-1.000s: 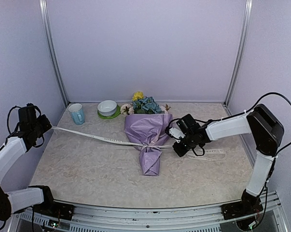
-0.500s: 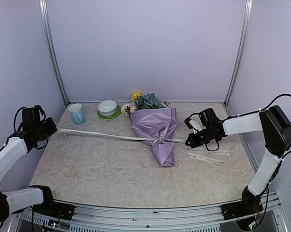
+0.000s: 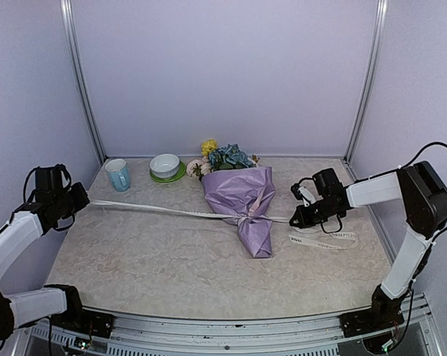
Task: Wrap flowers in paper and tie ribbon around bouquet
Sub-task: Tie the ribbon around the folded bouquet, then cross the half-tied ribbon over the folded bouquet.
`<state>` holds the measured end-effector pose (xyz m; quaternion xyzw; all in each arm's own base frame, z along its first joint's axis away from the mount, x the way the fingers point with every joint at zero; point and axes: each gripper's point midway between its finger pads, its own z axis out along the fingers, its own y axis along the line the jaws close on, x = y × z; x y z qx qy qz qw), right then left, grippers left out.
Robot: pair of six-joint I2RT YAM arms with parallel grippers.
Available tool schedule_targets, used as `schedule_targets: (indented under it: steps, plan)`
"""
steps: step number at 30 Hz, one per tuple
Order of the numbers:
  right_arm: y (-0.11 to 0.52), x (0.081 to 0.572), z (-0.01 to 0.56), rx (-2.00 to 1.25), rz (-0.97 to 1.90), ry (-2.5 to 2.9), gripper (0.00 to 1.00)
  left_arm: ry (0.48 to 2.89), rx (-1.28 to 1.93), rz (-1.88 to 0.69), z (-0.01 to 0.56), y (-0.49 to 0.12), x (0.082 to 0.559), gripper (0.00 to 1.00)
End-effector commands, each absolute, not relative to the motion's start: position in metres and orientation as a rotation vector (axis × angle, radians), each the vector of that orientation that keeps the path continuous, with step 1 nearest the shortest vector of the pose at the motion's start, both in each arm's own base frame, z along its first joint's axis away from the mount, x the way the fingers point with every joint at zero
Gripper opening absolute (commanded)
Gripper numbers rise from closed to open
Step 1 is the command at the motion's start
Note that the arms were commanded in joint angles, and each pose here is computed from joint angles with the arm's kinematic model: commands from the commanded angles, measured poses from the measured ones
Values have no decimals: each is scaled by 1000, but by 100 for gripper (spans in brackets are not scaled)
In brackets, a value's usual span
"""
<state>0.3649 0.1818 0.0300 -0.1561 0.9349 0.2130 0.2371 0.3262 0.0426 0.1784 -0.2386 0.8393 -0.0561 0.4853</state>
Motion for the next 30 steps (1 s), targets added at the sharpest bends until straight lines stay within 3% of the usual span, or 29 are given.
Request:
schedule_targets:
  steps: [1, 6, 9, 10, 13, 17, 21, 30]
  plan:
    - [127, 353, -1, -329, 325, 2713, 0, 1862, -680, 47, 213, 82, 331, 0]
    - [202, 346, 47, -633, 521, 2520, 4, 1897, -368, -211, 252, -36, 365, 0]
    - [208, 346, 61, -653, 534, 2532, 47, 1841, -128, -371, 298, -124, 367, 0]
    - [205, 346, 64, -641, 507, 2542, 57, 1796, -66, -419, 321, -148, 363, 0]
    - [197, 358, 97, -594, 429, 2467, 99, 1663, 154, -557, 366, -216, 334, 0]
    - [223, 367, 153, -703, 409, 2278, 100, 1427, 308, -712, 435, -261, 288, 0]
    - [320, 322, 188, -1111, 644, 1973, 100, 1297, 422, -799, 472, -285, 255, 0]
    - [433, 276, 174, -1444, 992, 1690, 96, 1223, 406, -851, 495, -279, 234, 0]
